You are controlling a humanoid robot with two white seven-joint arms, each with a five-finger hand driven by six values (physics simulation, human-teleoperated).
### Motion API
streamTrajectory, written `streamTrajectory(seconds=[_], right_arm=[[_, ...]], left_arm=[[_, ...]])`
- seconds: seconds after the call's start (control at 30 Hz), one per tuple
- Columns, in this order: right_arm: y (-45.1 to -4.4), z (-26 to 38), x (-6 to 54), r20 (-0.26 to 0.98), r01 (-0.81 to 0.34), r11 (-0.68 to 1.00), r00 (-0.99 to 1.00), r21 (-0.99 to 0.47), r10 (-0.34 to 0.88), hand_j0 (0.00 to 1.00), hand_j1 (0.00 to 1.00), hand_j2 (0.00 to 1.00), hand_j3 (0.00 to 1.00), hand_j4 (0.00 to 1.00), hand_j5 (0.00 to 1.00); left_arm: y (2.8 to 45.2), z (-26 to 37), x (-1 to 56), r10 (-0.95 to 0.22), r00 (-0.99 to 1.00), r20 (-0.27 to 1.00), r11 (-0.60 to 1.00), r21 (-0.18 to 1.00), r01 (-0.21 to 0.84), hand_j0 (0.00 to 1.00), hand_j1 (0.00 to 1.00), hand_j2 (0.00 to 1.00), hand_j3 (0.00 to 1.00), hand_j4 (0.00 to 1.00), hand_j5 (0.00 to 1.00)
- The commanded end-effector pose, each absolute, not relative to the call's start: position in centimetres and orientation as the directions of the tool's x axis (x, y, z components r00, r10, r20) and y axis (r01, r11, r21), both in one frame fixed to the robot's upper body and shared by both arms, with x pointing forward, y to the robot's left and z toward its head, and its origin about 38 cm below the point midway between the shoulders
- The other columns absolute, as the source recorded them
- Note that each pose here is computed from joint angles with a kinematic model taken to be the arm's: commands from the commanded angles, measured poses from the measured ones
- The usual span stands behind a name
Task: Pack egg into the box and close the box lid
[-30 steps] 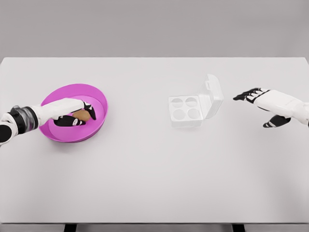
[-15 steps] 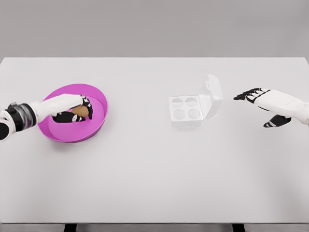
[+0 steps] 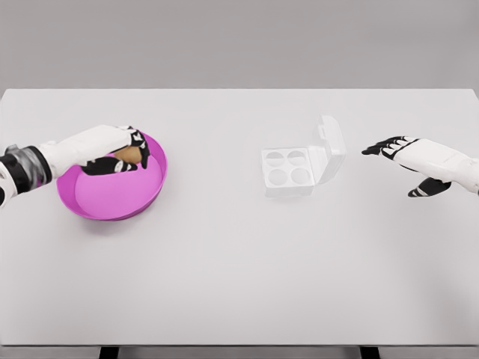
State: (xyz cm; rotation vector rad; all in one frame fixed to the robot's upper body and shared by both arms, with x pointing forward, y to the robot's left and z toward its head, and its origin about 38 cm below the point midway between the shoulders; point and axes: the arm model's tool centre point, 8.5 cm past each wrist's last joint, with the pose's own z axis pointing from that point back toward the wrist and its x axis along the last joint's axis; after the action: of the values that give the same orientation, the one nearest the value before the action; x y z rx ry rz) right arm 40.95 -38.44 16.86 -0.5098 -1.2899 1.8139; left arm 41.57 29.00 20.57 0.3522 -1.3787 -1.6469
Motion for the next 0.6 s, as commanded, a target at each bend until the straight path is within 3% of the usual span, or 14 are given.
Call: streamTrajectory(seconds=[0.0,0.57], right_arm=[[-38.4,16.9,41.0,0.140,-0.392,-0.119,-0.570,-0.912,0.810,1.00,1.00,1.00,1.00,1.00,1.00],[-38.5,16.9,41.0,0.139,-0.394,-0.119,-0.568,-0.912,0.811,1.00,1.00,1.00,1.00,1.00,1.00]], left_arm=[[28.4,21.3,41.3,-0.770,-0.550,0.323,0.058,0.894,0.444,0.33,0.33,0.33,0.33,0.33,0.33],[20.4,21.5,41.3,-0.621,-0.662,0.419,0.152,0.893,0.423,0.33,0.33,0.33,0.33,0.33,0.33]])
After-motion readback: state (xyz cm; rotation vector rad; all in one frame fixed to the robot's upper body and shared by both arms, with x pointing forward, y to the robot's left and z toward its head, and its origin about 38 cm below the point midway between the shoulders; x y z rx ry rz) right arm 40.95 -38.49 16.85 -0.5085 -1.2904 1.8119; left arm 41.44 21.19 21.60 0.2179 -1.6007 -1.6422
